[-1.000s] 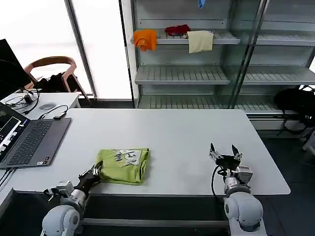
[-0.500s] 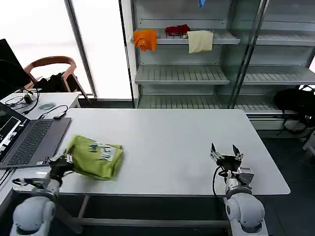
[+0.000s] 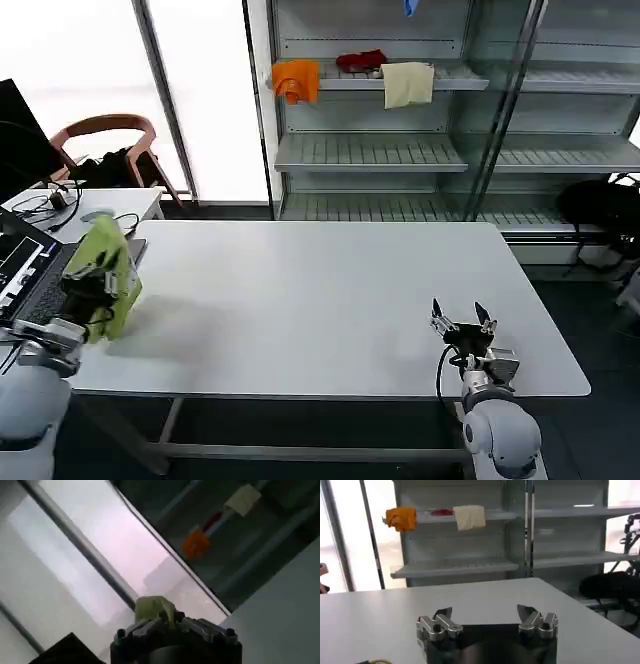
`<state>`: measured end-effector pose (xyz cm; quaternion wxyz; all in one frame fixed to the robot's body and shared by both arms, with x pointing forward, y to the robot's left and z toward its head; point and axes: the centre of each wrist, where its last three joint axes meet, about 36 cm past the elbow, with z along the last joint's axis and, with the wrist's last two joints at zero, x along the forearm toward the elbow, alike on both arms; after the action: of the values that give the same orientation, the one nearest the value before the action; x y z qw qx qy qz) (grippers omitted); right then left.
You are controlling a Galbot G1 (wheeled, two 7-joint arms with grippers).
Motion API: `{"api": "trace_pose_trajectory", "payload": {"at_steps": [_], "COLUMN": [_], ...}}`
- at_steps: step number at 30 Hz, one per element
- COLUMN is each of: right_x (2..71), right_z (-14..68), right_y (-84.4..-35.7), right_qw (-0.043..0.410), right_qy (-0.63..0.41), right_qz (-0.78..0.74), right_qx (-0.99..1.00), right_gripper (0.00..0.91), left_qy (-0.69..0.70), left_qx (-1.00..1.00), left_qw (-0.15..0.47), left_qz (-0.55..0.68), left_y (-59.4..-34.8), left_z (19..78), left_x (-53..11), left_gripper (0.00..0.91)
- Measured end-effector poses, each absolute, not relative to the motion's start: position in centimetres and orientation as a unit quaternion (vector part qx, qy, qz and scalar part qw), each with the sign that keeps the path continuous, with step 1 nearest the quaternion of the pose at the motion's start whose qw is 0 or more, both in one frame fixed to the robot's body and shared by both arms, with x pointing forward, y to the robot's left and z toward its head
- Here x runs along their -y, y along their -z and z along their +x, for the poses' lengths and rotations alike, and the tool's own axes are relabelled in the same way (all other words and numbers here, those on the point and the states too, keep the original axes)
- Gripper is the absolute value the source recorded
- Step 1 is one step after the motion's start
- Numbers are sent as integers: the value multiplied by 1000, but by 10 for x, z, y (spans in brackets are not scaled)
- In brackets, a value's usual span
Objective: Fold and organize the clothes.
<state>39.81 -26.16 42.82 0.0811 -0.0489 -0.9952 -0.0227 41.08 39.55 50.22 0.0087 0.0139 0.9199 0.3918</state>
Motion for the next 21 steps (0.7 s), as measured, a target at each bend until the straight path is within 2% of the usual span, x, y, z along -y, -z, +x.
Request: {"api": "trace_pose_trajectory", "payload": {"at_steps": [6,10,11,12,15,16,17,21], "right_x": [273,276,276,276,273,272,271,263], "right_z": [393,390,389,388,386,385,385,384], "right_y": [-424,-423,-424,-424,-426,-427,-428,-434], "right_qw": [83,83,82,82,79,77,76,70], "right_qy": [21,19,19,19,19,19,18,13], "right_qz": [-56,-59,-59,-58,-53,-50,-48,-35], "right_qx": [995,995,995,995,995,996,996,997], "right_gripper": [907,907,907,907,907,907,907,907], "left_qy": [-422,-422,-421,-420,-411,-406,-400,-368], "left_qx": [-903,-899,-898,-898,-899,-901,-903,-913], "left_qw": [-2,3,5,8,14,14,14,11], "left_qz": [81,117,125,132,150,154,157,178], "left_y": [-445,-423,-420,-418,-415,-414,-414,-408], "left_z": [418,422,422,423,425,424,424,420], "left_x": [-347,-309,-301,-294,-273,-268,-262,-238], "left_gripper": [20,30,161,181,514,816,907,907]}}
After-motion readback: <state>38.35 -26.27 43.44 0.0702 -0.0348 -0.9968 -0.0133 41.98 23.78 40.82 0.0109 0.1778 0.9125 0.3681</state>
